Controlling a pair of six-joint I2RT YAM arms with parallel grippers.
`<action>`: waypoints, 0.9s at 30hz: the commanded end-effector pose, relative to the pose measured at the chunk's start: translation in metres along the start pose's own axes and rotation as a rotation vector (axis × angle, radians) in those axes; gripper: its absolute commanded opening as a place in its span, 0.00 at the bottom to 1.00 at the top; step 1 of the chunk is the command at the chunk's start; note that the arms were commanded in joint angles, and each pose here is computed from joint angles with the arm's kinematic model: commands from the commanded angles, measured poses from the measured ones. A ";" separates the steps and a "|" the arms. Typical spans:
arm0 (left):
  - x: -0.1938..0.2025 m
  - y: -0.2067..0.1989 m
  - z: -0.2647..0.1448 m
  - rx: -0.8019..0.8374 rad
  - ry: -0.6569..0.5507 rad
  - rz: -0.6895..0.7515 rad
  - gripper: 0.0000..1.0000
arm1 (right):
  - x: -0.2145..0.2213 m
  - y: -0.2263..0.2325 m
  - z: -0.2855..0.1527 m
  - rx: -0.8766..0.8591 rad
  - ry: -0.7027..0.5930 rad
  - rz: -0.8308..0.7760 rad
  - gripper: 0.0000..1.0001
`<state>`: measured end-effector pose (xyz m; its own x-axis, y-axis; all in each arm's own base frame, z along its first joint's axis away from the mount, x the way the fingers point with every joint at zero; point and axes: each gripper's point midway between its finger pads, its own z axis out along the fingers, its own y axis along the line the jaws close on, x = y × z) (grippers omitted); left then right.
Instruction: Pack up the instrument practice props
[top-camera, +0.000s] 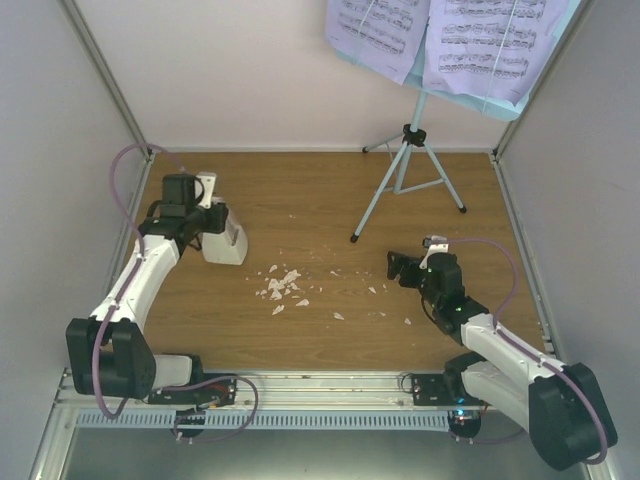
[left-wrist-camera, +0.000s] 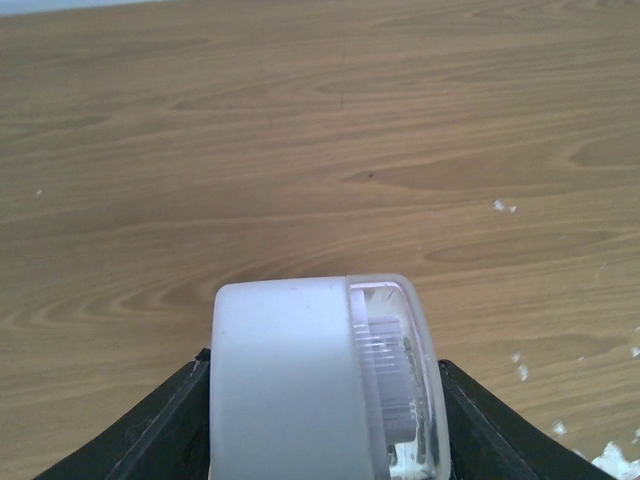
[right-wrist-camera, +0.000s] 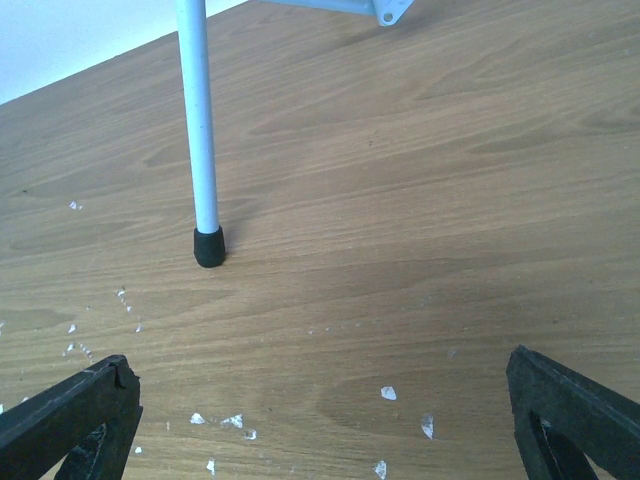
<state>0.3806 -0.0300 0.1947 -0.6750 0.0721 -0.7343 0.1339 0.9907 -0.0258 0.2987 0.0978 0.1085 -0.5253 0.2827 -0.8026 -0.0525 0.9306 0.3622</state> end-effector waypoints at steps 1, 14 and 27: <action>-0.033 0.025 -0.021 0.049 -0.186 0.041 0.41 | -0.005 -0.004 -0.002 0.010 -0.027 -0.003 1.00; -0.018 0.061 -0.021 -0.002 -0.197 0.023 0.44 | -0.025 0.001 -0.016 0.004 -0.083 -0.037 1.00; -0.031 0.040 -0.046 0.063 -0.285 0.029 0.92 | -0.057 0.016 -0.045 -0.021 -0.125 -0.105 1.00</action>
<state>0.3729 0.0252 0.2102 -0.5633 0.0438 -0.8251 0.1473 0.9879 -0.0482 0.2894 0.0906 0.1501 -0.4448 0.2626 -0.8563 -0.0941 0.9371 0.3362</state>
